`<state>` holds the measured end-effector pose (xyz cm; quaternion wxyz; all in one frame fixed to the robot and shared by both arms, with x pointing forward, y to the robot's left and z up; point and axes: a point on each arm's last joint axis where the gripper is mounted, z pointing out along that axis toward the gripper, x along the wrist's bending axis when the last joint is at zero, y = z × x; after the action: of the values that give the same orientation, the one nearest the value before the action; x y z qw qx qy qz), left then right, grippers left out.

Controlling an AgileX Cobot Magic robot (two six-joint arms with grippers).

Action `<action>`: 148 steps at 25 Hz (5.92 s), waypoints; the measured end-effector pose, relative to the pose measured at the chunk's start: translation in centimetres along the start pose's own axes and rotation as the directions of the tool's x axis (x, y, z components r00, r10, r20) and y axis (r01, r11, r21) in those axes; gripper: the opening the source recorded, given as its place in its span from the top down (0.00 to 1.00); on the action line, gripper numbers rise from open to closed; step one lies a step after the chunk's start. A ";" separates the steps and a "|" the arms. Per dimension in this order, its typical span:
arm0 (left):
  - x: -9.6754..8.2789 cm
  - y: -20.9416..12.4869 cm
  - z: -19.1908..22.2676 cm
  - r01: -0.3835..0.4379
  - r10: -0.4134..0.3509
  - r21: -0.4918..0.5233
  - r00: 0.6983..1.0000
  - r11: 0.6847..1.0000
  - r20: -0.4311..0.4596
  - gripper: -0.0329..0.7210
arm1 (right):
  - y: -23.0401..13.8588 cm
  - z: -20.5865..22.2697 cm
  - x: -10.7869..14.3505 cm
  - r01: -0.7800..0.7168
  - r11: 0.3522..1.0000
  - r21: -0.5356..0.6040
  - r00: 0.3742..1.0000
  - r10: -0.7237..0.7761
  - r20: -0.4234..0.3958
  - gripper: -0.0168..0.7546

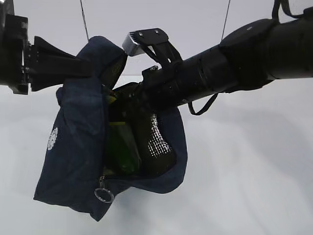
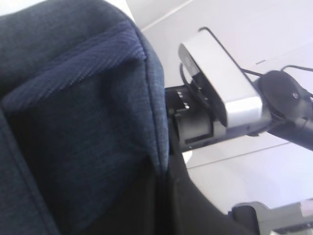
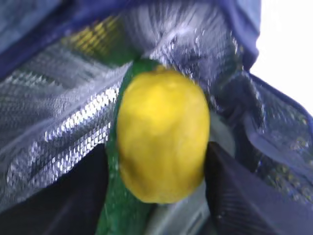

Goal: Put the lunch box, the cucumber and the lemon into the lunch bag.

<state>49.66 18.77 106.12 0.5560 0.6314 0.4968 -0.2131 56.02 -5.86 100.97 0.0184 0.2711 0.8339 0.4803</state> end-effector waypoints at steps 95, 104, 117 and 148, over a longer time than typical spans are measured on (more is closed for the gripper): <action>0.1 -2.0 2.5 -0.140 0.164 0.153 0.974 0.978 -0.160 0.97 | -6.9 -7.6 -2.4 -0.464 0.876 -0.131 0.851 0.400 -0.339 0.97; 0.2 -4.5 5.0 -0.065 0.083 0.088 0.973 0.994 -0.216 0.97 | -6.1 -10.2 -1.1 -0.392 0.918 -0.061 0.913 0.380 -0.152 0.97; -0.4 -6.7 8.4 -0.036 0.060 0.106 0.970 0.994 -0.237 0.97 | -5.6 -11.5 -1.1 -0.315 0.949 -0.012 0.949 0.315 -0.007 0.97; 1.5 -3.8 9.6 -0.052 0.018 -0.072 0.914 0.996 -0.405 0.97 | -3.3 -8.8 -4.4 -0.258 0.963 -0.081 0.964 0.262 0.040 0.97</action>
<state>49.71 10.18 100.29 0.4703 0.6475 0.5978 -0.0477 55.74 -16.17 101.99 -0.0137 0.3893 0.7719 0.5024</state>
